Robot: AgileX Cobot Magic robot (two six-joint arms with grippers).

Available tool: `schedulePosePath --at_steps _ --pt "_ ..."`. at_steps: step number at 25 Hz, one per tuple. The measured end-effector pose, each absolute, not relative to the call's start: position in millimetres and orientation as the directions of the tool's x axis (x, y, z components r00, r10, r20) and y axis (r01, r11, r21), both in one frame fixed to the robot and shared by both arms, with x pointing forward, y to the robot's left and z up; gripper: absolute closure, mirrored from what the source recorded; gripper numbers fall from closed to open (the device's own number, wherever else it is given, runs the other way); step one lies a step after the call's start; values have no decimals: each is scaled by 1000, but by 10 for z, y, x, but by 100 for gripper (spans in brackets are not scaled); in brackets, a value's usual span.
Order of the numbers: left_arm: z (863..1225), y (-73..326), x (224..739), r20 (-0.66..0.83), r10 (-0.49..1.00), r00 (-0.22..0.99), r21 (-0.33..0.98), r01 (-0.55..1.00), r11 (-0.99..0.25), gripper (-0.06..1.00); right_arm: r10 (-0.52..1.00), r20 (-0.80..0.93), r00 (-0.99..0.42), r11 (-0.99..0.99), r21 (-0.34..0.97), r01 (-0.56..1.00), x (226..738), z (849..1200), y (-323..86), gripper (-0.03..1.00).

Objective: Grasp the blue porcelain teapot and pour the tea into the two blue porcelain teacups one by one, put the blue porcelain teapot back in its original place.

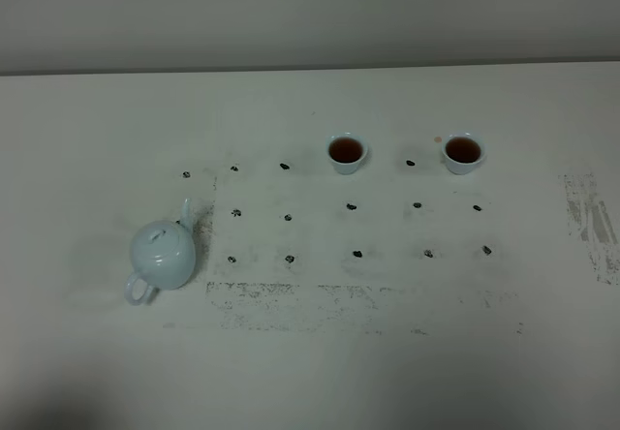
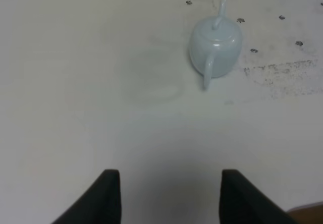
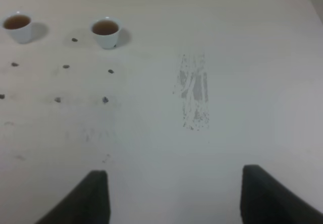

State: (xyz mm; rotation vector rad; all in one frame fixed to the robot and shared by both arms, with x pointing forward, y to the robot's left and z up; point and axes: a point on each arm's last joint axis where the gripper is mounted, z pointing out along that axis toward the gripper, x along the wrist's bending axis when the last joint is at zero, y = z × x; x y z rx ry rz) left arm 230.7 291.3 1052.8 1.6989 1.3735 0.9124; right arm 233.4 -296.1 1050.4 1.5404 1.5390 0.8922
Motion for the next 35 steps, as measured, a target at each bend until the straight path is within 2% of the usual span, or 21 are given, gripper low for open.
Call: schedulePosePath --at_steps 35 --pt "10528 2913 2307 68 984 168 885 445 -137 52 999 -41 26 24 887 461 2334 10504 -2961 39"
